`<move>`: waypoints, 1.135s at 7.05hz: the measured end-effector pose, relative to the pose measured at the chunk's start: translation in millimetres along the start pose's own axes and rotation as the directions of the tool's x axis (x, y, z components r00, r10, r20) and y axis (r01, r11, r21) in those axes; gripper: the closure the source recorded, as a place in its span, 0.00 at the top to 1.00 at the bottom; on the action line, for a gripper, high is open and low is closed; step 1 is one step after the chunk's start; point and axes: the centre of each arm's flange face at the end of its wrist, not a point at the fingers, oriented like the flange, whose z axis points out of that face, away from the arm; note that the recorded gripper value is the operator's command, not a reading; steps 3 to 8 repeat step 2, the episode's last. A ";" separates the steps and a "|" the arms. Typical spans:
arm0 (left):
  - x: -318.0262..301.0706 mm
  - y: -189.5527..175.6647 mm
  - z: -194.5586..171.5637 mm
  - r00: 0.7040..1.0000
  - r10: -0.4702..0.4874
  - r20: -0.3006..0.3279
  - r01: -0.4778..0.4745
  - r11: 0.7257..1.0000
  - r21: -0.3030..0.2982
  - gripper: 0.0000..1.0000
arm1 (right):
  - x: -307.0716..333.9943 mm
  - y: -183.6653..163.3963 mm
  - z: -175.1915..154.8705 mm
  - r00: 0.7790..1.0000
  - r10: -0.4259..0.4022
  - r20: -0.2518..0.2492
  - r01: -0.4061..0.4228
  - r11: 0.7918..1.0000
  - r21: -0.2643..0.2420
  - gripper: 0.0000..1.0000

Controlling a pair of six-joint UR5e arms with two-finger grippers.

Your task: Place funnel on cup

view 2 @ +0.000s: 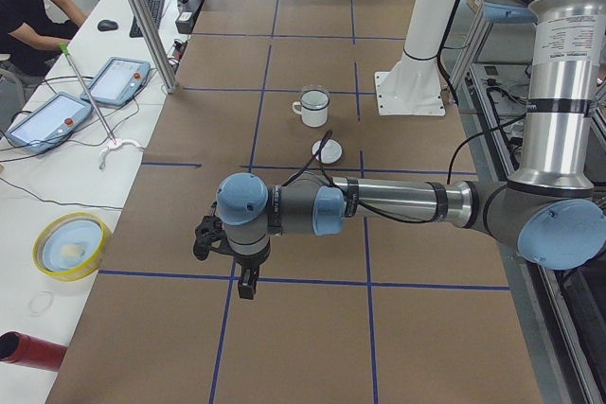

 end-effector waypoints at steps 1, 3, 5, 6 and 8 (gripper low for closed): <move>2.8 -1.0 -2.9 1.000 0.006 0.001 -0.006 1.000 0.006 1.00 | 0.0 0.0 0.0 1.000 0.000 0.000 0.000 1.000 0.000 1.00; 5.2 -1.5 -5.4 1.000 0.010 0.001 -0.010 1.000 0.011 1.00 | 0.1 0.0 0.1 1.000 0.000 0.000 0.000 1.000 0.000 1.00; 5.2 -1.5 -5.4 1.000 0.010 0.001 -0.010 1.000 0.011 1.00 | 0.1 0.0 0.1 1.000 0.000 0.000 0.000 1.000 0.000 1.00; 5.2 -1.5 -5.4 1.000 0.010 0.001 -0.010 1.000 0.011 1.00 | 0.1 0.0 0.1 1.000 0.000 0.000 0.000 1.000 0.000 1.00; 5.2 -1.5 -5.4 1.000 0.010 0.001 -0.010 1.000 0.011 1.00 | 0.1 0.0 0.1 1.000 0.000 0.000 0.000 1.000 0.000 1.00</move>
